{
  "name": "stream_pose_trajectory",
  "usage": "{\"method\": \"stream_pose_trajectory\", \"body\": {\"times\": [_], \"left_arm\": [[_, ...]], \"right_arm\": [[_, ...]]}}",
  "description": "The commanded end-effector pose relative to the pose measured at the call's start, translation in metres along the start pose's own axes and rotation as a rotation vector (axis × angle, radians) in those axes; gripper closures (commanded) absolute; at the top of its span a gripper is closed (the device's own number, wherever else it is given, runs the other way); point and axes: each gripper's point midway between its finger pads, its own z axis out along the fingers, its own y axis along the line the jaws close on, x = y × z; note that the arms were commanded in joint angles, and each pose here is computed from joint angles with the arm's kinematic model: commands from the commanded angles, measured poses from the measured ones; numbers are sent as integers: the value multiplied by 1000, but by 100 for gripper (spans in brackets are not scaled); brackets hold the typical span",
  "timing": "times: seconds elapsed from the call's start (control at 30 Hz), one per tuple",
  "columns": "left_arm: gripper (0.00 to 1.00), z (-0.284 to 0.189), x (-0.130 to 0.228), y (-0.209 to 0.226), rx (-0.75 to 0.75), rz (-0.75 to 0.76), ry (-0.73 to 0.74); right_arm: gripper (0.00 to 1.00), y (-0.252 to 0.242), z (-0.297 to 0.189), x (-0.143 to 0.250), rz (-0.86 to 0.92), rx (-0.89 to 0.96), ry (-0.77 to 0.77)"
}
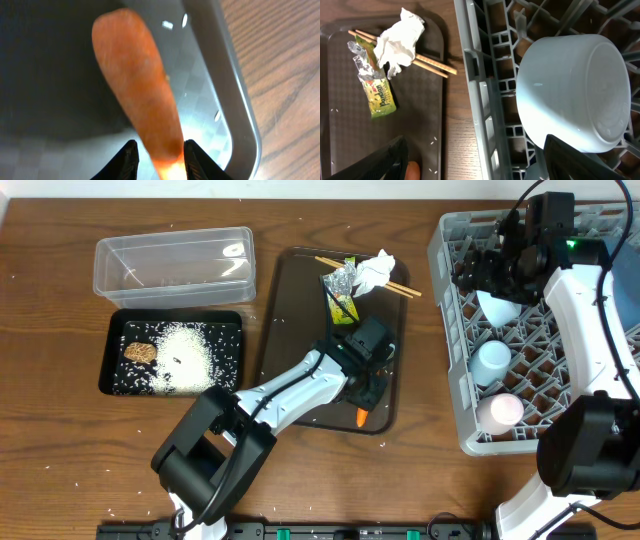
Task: Sort waste into correct bins and load items into the dishwasher rack
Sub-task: 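Reach the left gripper to the carrot on the brown tray and grasp it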
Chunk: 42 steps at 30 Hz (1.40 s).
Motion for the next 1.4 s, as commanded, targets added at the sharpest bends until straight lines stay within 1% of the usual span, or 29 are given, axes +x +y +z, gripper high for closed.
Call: {"method": "stream_pose_trajectory", "body": {"times": [0.0,0.07,0.17,0.23,0.3,0.37,0.47,0.53,0.57,0.93,0.97,1.0,1.03,1.13,1.2,1.27,1.3,1.37], "left_arm": [[68,-12,-15,-1,-17,-8,-13],[66,-20,-19,1,-49,3,-8],[63,-23,-30,3,-115,67,-49],[62,-15,-36,3,-155,100,-72],[61,0,-33,1,-157,114,-51],[62,13,-27,2,-163,116,-18],[63,11,-34,1,-161,115,-28],[71,12,-36,1,-161,112,-32],[73,15,-34,2,-162,111,-25],[73,19,-34,3,-165,101,-16],[70,19,-34,3,-164,101,-16],[63,19,-34,3,-164,101,-16],[52,19,-34,3,-164,101,-16],[32,19,-34,3,-164,102,-17],[24,19,-34,3,-164,102,-18],[25,19,-34,3,-164,102,-18],[32,19,-35,3,-164,102,-19],[56,19,-35,3,-164,102,-19]], "right_arm": [[21,0,-3,-1,-11,-9,-1],[21,0,-3,0,-15,-9,0],[21,1,-3,-2,-17,-10,-8],[21,1,-3,-3,-17,-11,-11],[21,0,-3,-2,-15,-10,-5],[21,-1,-3,1,-13,-3,6],[21,-4,-3,3,-14,17,13],[21,-5,-3,3,-14,19,11],[21,-5,-3,2,-15,18,9],[20,-4,-3,2,-15,18,8],[20,-4,-3,2,-15,18,8],[20,-4,-3,2,-15,18,8],[20,-4,-3,2,-15,18,8],[20,-4,-3,2,-15,18,8],[20,-5,-3,2,-16,18,7],[20,-5,-3,2,-17,18,7],[20,-5,-3,2,-20,18,7],[20,-5,-3,2,-19,19,7]]}}
